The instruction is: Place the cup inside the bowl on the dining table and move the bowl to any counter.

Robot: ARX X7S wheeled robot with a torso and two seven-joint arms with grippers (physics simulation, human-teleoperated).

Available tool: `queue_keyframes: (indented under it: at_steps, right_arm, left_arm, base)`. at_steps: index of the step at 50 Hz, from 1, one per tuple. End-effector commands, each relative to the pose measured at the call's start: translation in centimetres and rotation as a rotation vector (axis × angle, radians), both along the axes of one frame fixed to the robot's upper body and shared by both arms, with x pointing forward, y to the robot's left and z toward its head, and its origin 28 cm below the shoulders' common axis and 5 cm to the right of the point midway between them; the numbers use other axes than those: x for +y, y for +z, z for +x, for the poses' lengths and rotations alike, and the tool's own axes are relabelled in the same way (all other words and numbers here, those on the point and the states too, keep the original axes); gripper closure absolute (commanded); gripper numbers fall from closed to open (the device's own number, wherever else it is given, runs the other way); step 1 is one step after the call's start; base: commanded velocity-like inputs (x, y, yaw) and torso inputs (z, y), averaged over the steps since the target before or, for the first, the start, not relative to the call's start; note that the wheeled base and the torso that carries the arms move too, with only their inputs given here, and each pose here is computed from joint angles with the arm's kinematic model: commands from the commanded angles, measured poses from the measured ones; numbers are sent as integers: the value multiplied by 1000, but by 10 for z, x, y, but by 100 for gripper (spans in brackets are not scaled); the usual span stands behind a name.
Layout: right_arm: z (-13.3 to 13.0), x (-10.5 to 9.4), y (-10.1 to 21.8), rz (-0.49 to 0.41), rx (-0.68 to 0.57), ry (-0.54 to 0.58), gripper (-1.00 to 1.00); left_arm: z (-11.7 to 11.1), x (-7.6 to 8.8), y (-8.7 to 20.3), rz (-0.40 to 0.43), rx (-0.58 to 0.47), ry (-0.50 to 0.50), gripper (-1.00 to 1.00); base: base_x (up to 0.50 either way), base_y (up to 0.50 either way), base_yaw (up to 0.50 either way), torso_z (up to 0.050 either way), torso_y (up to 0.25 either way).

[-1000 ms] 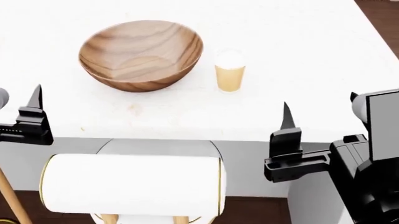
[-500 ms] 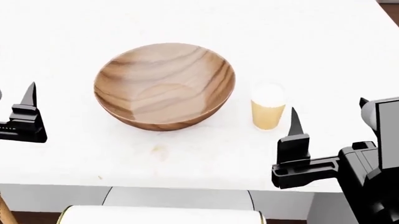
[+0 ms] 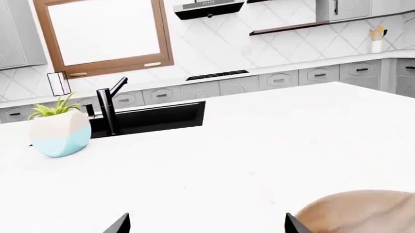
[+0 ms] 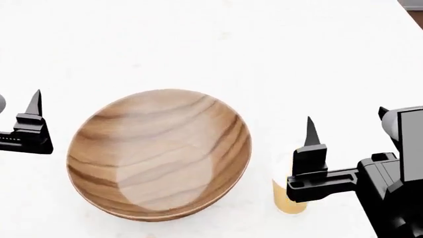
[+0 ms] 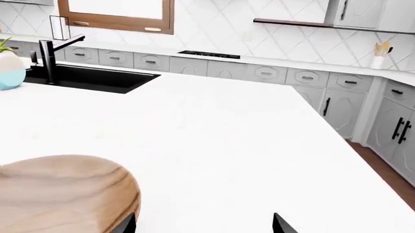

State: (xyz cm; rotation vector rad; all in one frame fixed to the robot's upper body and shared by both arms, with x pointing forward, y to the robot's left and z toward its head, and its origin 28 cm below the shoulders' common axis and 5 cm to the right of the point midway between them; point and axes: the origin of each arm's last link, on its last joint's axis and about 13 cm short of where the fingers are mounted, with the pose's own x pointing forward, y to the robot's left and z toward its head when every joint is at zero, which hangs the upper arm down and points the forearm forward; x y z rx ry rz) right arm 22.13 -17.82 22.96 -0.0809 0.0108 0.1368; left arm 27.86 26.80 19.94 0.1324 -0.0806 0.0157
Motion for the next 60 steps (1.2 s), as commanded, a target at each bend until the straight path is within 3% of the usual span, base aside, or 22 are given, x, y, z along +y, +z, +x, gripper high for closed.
queue_keyframes:
  at_steps: [1, 20, 33, 60]
  right_arm:
    - [1, 1, -2, 6, 11, 7, -100]
    - [8, 13, -30, 41, 90, 114, -100]
    - [9, 13, -56, 53, 166, 131, -100]
    - [8, 10, -71, 73, 258, 102, -100]
  left_arm:
    - [0, 3, -1, -1, -1, 8, -100]
    - [0, 8, -2, -3, 4, 13, -100]
    - [1, 3, 3, 0, -5, 10, -100]
    - [-3, 5, -3, -1, 11, 3, -100]
  base:
    - [359, 0, 0, 0, 0]
    - [69, 0, 0, 0, 1]
    - [0, 0, 0, 0, 0]
    - [0, 0, 0, 0, 0]
